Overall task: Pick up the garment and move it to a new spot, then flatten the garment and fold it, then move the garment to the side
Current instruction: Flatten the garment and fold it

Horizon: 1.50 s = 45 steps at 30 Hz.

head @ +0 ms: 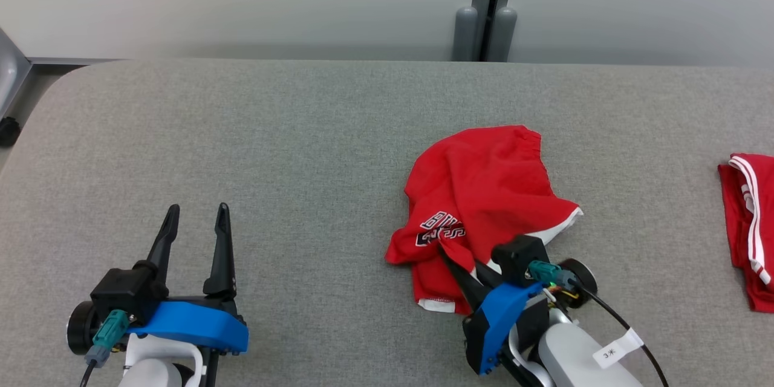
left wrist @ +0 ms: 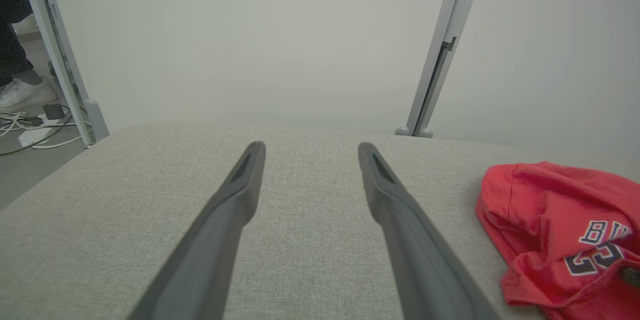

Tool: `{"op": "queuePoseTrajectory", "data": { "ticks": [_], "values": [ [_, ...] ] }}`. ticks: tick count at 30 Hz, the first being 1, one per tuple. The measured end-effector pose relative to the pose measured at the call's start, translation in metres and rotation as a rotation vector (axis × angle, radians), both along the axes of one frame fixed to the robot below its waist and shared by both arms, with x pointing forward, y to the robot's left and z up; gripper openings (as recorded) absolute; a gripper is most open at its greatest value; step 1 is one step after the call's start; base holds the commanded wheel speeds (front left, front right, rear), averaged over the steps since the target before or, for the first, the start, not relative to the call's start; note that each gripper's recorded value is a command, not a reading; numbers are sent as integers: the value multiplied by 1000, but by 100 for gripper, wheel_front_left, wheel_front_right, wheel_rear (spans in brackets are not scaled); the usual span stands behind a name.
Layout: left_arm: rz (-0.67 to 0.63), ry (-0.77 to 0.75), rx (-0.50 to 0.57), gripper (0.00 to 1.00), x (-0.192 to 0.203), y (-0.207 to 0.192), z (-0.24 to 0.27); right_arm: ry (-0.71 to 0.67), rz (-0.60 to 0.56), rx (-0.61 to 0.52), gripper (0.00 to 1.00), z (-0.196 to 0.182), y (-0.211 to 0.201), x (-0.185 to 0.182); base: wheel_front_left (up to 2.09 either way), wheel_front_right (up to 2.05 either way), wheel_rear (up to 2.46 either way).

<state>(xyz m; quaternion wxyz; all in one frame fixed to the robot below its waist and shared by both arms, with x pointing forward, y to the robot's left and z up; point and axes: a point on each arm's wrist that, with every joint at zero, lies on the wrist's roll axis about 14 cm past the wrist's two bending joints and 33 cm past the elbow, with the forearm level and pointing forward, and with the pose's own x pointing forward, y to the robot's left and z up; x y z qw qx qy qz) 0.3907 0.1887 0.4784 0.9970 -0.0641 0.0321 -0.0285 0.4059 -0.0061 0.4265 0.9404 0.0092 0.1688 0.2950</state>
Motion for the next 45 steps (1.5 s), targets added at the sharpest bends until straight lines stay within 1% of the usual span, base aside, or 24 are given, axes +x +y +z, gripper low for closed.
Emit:
{"op": "queuePoseTrajectory", "data": {
  "ticks": [2,4,8,11,15,17,19,22,24,25,28,32,33,34,35,41,45],
  "values": [
    [2,-9,-3,100,-1,0,2,-35,11,41,0,15,8,3,0,0,0],
    [5,-10,-5,100,-1,0,2,-99,32,74,0,38,17,10,0,0,0],
    [13,-18,-10,100,-2,2,3,-269,95,139,0,100,38,23,0,0,0],
    [17,-26,-17,100,-1,3,5,-396,154,199,0,150,56,25,0,0,0],
    [15,-30,-19,100,-1,3,5,-560,182,303,0,219,61,29,0,0,0],
    [13,-33,-18,100,-1,2,5,-634,177,355,0,251,56,30,0,0,0],
    [10,-28,-20,100,-2,1,3,-697,150,382,0,275,46,34,0,0,0],
    [3,-28,-20,100,-2,-1,3,-730,49,390,0,288,16,48,0,0,0],
    [-3,-26,-22,100,-2,-3,2,-694,-37,358,0,274,-7,62,0,0,0],
    [-7,-24,-23,100,-2,-4,1,-645,-86,326,0,255,-20,69,0,0,0],
    [-16,-16,-23,100,-1,-7,-2,-457,-222,230,0,181,-58,78,0,0,0],
    [-30,-8,-27,100,1,-11,-5,-231,-389,128,0,93,-112,67,0,0,0],
    [-31,-8,-27,100,1,-12,-5,-186,-427,109,8,75,-124,62,0,0,0],
    [-34,-8,-28,100,2,-13,-6,-148,-460,89,87,60,-136,56,0,0,0],
    [-37,-7,-29,100,2,-13,-6,-123,-491,73,100,49,-147,50,0,0,0],
    [-51,-6,-32,100,7,-18,-7,-57,-648,46,100,19,-199,24,0,0,0],
    [-61,-7,-33,100,8,-22,-7,-88,-686,20,100,22,-215,13,0,0,0]
  ]
}}
